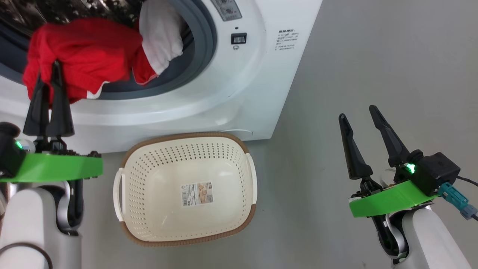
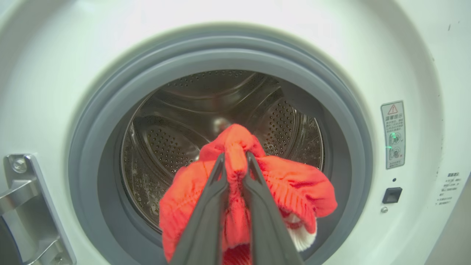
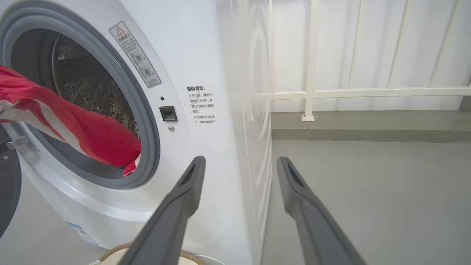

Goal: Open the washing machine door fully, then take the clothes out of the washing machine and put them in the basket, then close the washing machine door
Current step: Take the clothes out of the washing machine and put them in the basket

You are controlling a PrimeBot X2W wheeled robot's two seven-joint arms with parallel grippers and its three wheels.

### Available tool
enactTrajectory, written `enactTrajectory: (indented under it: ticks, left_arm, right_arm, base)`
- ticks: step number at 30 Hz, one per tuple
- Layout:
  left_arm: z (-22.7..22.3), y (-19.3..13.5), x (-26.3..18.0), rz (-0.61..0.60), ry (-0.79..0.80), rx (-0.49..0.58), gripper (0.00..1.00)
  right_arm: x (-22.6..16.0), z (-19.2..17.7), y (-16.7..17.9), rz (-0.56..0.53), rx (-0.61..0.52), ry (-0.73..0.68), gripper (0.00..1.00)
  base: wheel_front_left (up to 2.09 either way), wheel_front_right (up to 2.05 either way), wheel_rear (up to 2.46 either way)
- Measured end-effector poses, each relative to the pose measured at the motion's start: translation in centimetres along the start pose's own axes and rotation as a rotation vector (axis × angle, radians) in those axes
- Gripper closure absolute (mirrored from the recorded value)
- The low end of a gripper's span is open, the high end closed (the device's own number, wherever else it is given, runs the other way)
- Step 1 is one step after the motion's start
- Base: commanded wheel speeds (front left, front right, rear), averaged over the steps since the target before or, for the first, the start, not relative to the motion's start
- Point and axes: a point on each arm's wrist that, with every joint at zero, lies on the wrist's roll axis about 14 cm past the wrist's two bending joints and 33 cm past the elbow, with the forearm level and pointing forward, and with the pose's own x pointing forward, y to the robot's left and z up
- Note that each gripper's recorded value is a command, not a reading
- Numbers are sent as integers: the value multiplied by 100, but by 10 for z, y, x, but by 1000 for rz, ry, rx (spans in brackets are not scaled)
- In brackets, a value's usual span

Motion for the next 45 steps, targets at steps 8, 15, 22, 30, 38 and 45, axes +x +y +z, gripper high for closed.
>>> enactTrajectory:
  ticks: [8, 15, 22, 30, 38, 45]
  left_arm:
    - [39, -22, -19, -44, -93, -26, 100]
    - [52, -33, -31, -74, -125, -19, 100]
    - [3, -33, -45, -56, 24, -45, 100]
    - [-91, -32, -70, -36, 312, -84, 100]
    - [-163, -35, -86, -6, 532, -155, 100]
    - [-214, -45, -95, -7, 701, -190, 100]
  right_arm:
    - [-12, 12, 5, 5, 0, -22, 0]
    - [-15, 16, 7, 9, 1, -31, 0]
    - [-12, 9, 6, 9, 4, -14, 0]
    - [-8, -8, 5, 9, 17, 25, 0]
    - [-1, -19, -1, -3, 17, 48, 0]
    - [6, -36, -5, -6, 18, 84, 0]
  base:
    - [0, 0, 0]
    - [0, 0, 0]
    - [0, 0, 0]
    - [0, 0, 0]
    - [0, 0, 0]
    - [0, 0, 0]
